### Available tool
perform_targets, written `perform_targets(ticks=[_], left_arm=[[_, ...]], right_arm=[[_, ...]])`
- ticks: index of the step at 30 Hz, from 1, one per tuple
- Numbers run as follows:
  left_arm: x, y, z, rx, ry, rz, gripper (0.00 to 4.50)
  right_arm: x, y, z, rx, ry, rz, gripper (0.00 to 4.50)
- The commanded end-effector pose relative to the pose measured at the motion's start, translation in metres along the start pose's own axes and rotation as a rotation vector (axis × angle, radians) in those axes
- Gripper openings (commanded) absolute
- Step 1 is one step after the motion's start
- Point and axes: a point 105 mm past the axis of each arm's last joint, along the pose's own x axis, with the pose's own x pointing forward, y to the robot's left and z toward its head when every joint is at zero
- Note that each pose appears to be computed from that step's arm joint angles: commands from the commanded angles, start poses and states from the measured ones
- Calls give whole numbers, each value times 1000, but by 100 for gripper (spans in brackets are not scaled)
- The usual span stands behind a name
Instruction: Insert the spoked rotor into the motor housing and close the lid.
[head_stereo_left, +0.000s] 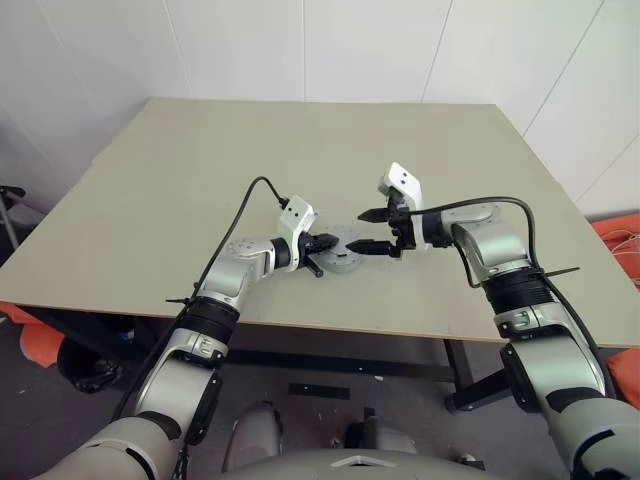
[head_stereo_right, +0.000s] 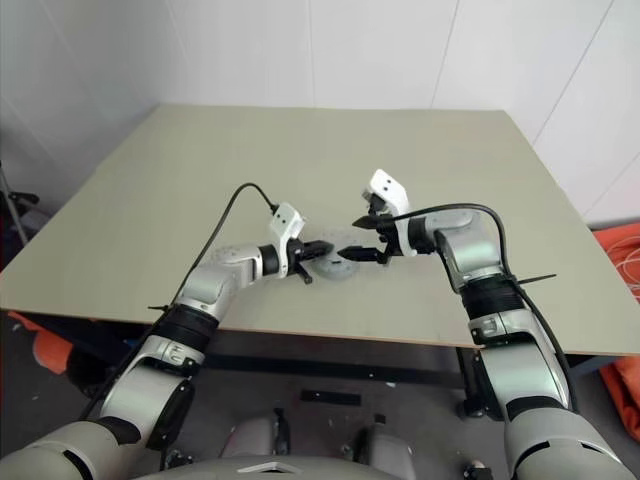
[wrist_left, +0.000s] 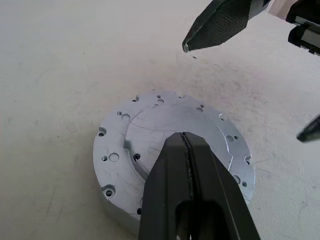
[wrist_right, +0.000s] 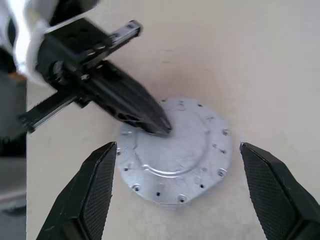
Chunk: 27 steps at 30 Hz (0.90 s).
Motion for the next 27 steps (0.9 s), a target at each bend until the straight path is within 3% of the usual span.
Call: perform_targets(ticks=[1, 7, 13, 27], left_arm=[[1, -1, -6, -10, 20, -2, 0], [1, -1, -6, -16, 16, 2, 0], [0, 0, -7, -18, 18, 4, 0], [0, -1, -7, -21, 16, 3, 0]], right_arm=[[-11, -17, 13, 112, -30, -103, 447], [-9, -17, 21, 365, -26, -147, 447], [-8, 0, 38, 549, 4, -62, 447], [-2, 16, -1, 718, 187, -33, 447]])
